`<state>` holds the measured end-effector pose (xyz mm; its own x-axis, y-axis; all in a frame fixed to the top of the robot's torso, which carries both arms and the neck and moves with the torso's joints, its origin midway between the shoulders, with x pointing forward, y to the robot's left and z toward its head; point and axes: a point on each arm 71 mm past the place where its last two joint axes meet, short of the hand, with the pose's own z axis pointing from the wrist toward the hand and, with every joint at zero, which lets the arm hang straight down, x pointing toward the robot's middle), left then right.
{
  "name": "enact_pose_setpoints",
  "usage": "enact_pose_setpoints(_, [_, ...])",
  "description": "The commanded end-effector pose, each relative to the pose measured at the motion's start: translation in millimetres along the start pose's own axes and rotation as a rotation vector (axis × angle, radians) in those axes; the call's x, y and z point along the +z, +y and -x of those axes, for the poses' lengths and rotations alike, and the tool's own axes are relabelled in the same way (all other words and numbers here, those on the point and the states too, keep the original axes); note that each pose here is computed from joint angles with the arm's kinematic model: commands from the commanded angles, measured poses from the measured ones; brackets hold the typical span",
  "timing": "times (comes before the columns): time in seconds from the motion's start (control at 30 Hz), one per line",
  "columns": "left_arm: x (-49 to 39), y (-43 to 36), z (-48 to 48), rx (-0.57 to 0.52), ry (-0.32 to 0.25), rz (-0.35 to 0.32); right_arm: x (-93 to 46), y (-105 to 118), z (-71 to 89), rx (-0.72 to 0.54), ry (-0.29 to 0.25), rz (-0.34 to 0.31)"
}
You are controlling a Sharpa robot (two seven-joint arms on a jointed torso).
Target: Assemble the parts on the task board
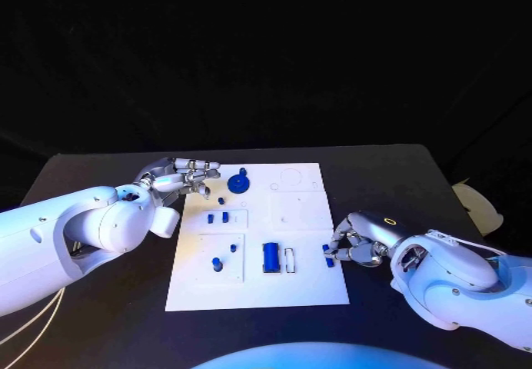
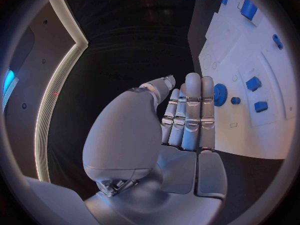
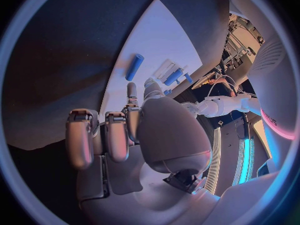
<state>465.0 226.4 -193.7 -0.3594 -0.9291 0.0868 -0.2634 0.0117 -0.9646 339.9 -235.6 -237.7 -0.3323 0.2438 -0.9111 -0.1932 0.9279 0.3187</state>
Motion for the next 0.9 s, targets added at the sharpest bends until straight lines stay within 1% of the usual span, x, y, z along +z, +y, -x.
enact_pose_setpoints(0.03, [0.1,-1.0,-3.1,-0.004,0.025,-0.006,1.3,0,-4.5,-0.052,0.008,-0.01])
enact_pose_setpoints(0.27, [-0.4,-1.0,-3.2,-0.005,0.027,-0.006,5.0,0,-12.7,-0.07,0.026,-0.014])
enact_pose_setpoints(0.63, [-0.5,-0.8,-3.5,-0.005,0.031,-0.004,8.8,-1,-16.6,-0.105,0.038,-0.015])
enact_pose_setpoints(0.9, [-0.8,-0.6,-3.6,-0.006,0.035,-0.001,13.7,5,-26.5,-0.121,0.055,-0.003])
